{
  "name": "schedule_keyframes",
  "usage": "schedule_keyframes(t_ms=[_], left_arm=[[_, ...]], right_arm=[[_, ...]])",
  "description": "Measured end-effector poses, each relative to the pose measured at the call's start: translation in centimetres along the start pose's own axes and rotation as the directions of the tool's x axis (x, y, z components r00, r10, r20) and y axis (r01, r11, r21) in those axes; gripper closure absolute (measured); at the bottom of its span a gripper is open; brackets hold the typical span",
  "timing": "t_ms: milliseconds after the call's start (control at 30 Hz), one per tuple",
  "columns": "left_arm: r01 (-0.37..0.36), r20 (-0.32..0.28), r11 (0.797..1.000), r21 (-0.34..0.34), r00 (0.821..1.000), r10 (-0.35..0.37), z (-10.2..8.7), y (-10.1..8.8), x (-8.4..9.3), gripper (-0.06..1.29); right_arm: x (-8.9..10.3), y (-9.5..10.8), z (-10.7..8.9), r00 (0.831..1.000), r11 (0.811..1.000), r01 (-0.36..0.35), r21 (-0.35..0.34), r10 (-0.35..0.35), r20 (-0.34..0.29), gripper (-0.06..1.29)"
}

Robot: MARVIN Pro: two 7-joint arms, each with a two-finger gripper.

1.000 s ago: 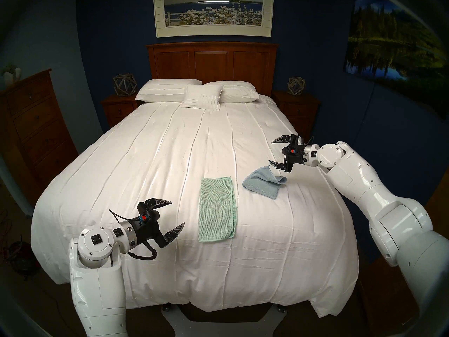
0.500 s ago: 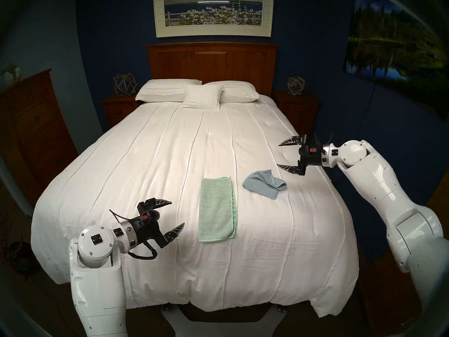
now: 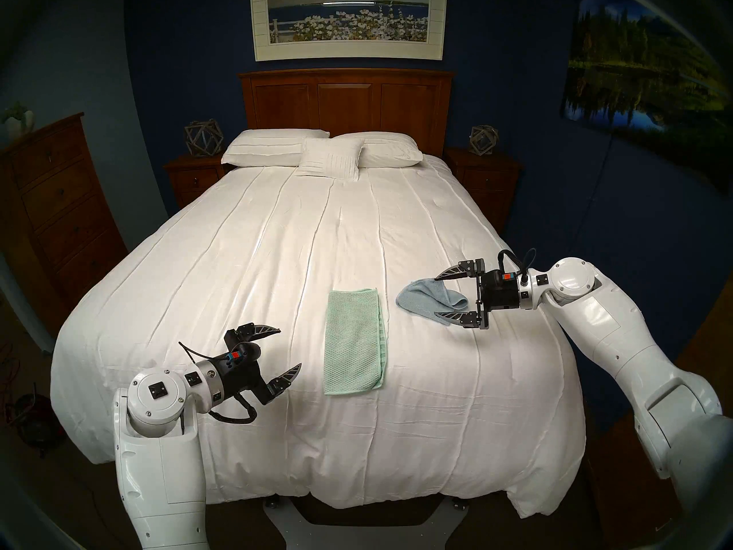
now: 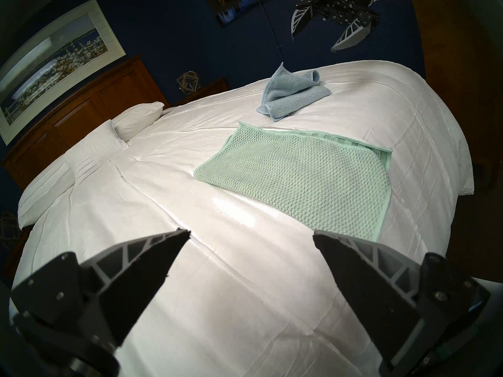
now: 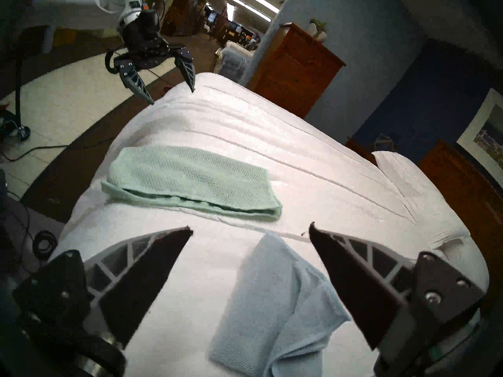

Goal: Fold the hand towels twice and stack them up

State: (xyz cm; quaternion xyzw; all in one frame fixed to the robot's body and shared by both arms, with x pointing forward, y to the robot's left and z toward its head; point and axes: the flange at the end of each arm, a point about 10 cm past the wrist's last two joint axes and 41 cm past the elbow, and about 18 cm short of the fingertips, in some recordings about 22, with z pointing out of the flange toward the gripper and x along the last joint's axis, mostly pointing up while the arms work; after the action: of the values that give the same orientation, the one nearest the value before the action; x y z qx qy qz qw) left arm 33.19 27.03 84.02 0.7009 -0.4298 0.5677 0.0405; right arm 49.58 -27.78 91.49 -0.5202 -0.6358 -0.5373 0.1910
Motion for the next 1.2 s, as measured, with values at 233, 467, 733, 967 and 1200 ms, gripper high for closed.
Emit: schedule_keyframes(t_ms=[233, 467, 733, 967, 1200], left_arm=[[0.002, 0.0, 1.0, 0.0, 1.0, -0.002, 0.0, 0.0, 0.0, -0.04], [0.004, 0.002, 1.0, -0.001, 1.0, -0.004, -0.1, 0.1, 0.0, -0.04], [0.005, 0.002, 1.0, -0.001, 1.0, -0.005, -0.1, 0.1, -0.1, -0.04], [0.005, 0.002, 1.0, -0.001, 1.0, -0.005, -0.1, 0.1, -0.1, -0.04], [0.005, 0.003, 1.0, -0.001, 1.0, -0.005, -0.1, 0.1, -0.1, -0.04]], right_arm=[[0.1, 0.4, -0.2, 0.995, 0.995, -0.063, -0.072, 0.068, 0.068, 0.02], [-2.1, 0.9, -0.9, 0.98, 0.988, -0.113, -0.106, 0.128, 0.154, 0.02], [-4.1, 1.7, -0.6, 0.968, 0.98, -0.137, -0.143, 0.163, 0.193, 0.02], [-5.5, 2.8, 0.3, 0.955, 0.974, -0.144, -0.173, 0.183, 0.233, 0.02], [-6.2, 4.1, 1.2, 0.943, 0.968, -0.143, -0.207, 0.196, 0.267, 0.02]])
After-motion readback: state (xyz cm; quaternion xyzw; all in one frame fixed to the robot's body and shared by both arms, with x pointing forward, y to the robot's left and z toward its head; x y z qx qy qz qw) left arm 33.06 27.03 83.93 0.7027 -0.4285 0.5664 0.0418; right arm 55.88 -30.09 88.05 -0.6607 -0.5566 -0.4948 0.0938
